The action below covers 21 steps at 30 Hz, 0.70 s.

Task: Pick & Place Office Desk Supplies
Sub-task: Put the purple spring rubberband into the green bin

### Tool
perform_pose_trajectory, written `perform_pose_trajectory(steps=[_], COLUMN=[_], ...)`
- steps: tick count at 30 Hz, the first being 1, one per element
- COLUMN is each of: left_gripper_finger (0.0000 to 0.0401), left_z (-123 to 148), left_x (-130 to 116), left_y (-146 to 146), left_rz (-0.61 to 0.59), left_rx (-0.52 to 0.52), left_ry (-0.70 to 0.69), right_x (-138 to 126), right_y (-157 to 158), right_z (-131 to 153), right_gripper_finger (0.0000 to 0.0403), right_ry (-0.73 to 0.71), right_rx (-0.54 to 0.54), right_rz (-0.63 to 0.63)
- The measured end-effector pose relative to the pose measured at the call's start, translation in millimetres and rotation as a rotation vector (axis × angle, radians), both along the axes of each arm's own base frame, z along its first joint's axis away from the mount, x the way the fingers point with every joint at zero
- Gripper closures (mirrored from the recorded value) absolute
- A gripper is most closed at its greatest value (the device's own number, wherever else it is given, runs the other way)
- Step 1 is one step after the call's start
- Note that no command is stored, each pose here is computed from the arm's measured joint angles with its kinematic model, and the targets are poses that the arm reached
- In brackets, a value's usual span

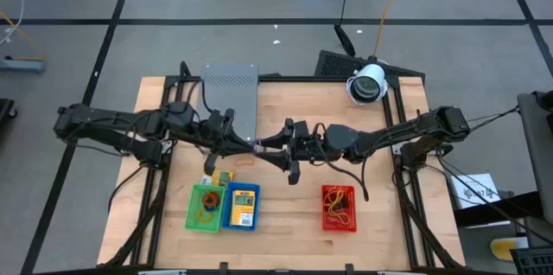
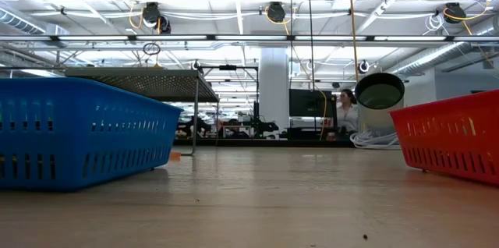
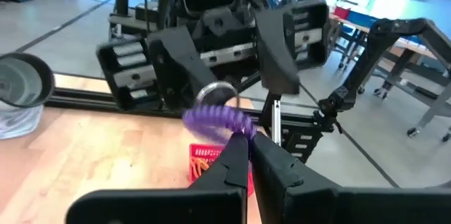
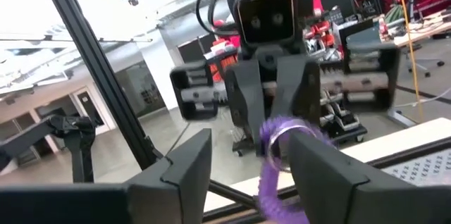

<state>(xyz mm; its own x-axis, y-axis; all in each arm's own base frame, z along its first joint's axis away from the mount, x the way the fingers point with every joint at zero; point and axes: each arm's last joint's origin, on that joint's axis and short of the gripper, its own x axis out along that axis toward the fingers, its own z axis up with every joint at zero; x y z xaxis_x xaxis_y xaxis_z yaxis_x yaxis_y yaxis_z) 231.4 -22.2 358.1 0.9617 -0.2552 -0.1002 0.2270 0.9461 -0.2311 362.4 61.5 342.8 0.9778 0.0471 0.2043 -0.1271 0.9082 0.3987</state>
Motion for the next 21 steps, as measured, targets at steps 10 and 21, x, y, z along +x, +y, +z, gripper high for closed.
perform_pose_trajectory(steps=[10,21], left_gripper_finger=[0.0396,0.0397], left_z=[11,-7], left_x=[-36,-81], left_y=[4,4], left_rz=[0.039,0.021], left_rx=[-0.003,-0.13], left_ry=[0.028,0.348], right_x=[0,0], right_y=[0,0], right_z=[-2,-2], right_gripper_finger=[0.0212,0.0211], right_ry=[0.017,0.019], right_rx=[-0.012,-0.015], right_rz=[-0.002,-0.003])
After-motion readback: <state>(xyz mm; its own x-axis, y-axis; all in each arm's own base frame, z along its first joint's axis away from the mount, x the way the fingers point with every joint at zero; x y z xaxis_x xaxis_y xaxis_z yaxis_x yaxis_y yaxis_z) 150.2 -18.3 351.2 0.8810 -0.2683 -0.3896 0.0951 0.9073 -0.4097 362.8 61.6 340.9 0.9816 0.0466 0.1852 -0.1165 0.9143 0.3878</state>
